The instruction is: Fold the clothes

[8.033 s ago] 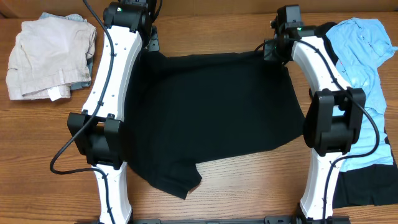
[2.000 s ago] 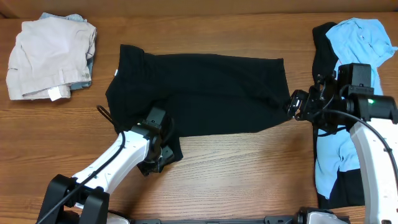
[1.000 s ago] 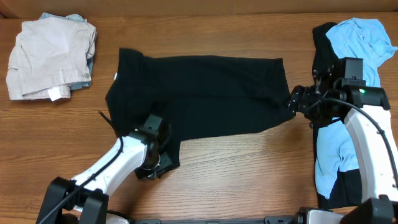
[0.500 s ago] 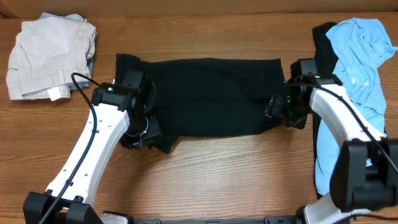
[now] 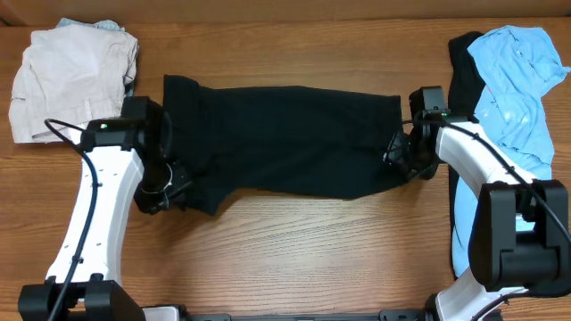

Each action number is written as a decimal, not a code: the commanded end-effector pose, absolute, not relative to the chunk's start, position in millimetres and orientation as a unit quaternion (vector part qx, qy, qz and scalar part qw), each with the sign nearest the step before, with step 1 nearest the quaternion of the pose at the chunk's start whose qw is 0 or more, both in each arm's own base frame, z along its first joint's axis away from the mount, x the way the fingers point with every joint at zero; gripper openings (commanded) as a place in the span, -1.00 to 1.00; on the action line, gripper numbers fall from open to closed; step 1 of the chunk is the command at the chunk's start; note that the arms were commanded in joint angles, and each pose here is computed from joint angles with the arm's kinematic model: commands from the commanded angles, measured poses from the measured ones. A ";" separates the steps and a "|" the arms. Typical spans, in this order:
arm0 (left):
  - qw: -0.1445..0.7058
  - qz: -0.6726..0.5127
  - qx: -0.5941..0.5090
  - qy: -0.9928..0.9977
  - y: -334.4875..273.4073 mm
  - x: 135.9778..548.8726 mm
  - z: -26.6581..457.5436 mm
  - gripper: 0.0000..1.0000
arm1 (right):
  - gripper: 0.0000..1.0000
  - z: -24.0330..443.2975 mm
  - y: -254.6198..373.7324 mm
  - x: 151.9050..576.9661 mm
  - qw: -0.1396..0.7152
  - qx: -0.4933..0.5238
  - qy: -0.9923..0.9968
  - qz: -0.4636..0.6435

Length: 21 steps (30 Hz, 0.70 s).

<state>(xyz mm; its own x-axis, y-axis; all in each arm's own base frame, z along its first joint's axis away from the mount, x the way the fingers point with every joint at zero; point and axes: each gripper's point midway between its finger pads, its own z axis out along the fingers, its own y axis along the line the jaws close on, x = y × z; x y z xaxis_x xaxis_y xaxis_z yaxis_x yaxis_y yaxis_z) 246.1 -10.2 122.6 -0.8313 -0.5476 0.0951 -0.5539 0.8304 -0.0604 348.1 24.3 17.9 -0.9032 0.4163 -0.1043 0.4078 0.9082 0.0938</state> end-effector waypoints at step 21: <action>0.008 0.048 0.259 -0.965 -8.1 258.0 130.4 -0.92 | -0.92 6.4 31.2 293.3 -0.032 0.224 0.973 0.047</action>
